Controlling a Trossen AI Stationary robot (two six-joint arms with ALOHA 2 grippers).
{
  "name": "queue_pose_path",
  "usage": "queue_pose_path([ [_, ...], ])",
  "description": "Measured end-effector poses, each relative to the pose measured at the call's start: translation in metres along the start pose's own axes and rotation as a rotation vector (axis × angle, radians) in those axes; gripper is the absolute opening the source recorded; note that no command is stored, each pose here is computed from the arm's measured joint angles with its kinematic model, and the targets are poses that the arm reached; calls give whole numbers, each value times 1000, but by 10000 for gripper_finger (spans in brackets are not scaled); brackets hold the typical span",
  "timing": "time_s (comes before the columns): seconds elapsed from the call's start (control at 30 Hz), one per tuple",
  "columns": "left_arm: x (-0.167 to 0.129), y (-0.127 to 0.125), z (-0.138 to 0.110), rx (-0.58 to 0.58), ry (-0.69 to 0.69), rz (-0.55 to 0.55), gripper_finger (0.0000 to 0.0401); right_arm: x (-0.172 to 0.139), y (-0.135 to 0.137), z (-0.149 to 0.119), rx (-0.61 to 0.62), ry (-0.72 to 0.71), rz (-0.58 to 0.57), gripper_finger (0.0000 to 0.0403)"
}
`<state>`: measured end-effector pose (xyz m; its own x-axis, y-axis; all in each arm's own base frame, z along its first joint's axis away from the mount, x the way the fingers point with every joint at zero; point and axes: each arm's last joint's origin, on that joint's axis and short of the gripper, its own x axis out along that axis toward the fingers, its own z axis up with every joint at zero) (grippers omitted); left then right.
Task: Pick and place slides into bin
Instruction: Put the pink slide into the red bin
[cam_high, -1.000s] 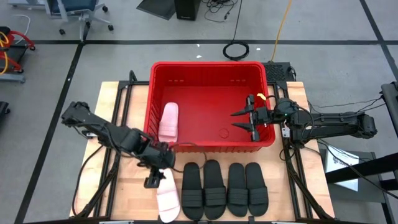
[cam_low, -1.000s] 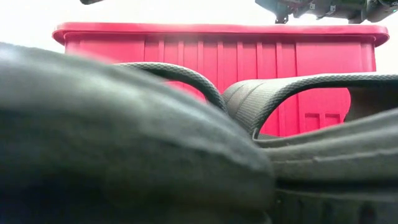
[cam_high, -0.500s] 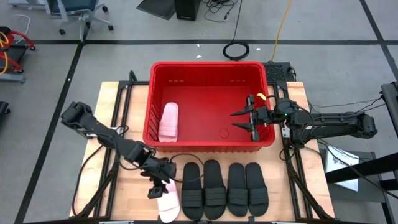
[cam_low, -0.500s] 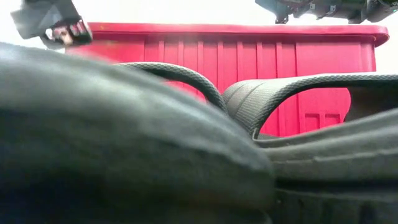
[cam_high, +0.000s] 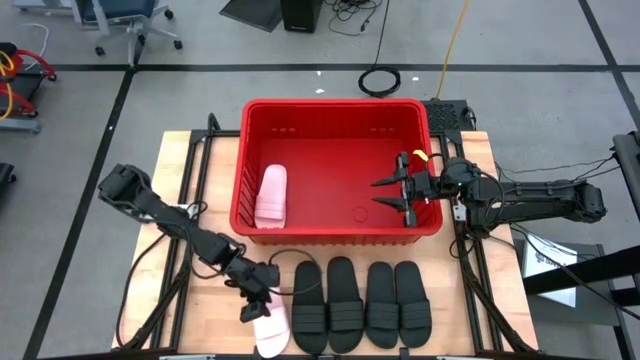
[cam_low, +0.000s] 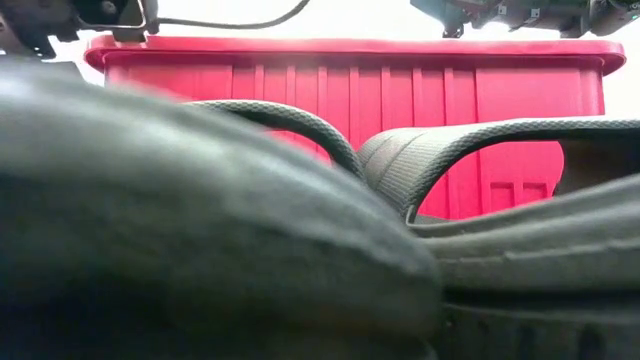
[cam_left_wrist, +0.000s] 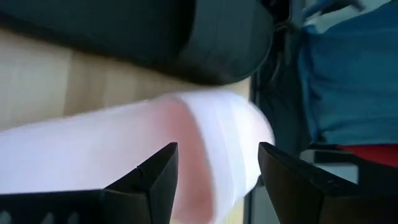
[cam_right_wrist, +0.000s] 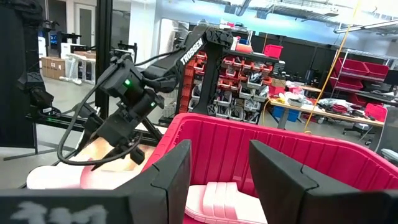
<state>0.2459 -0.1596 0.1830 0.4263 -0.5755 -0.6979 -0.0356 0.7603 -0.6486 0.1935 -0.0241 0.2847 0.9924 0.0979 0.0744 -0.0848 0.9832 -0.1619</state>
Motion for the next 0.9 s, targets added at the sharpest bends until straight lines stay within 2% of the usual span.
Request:
queue_pose_path([
  [0.3, 18, 6, -8, -9, -2, -6, 216, 0, 0, 0, 0, -1, 0, 150],
  [0.67, 45, 9, -10, -3, 62, -104, 214, 0, 0, 0, 0, -1, 0, 150],
  [0.77, 48, 10, -10, 0, 70, -115, 196, 0, 0, 0, 0, -1, 0, 150],
  [0.9, 48, 9, -10, 13, 66, -120, 142, 0, 0, 0, 0, -1, 0, 150],
])
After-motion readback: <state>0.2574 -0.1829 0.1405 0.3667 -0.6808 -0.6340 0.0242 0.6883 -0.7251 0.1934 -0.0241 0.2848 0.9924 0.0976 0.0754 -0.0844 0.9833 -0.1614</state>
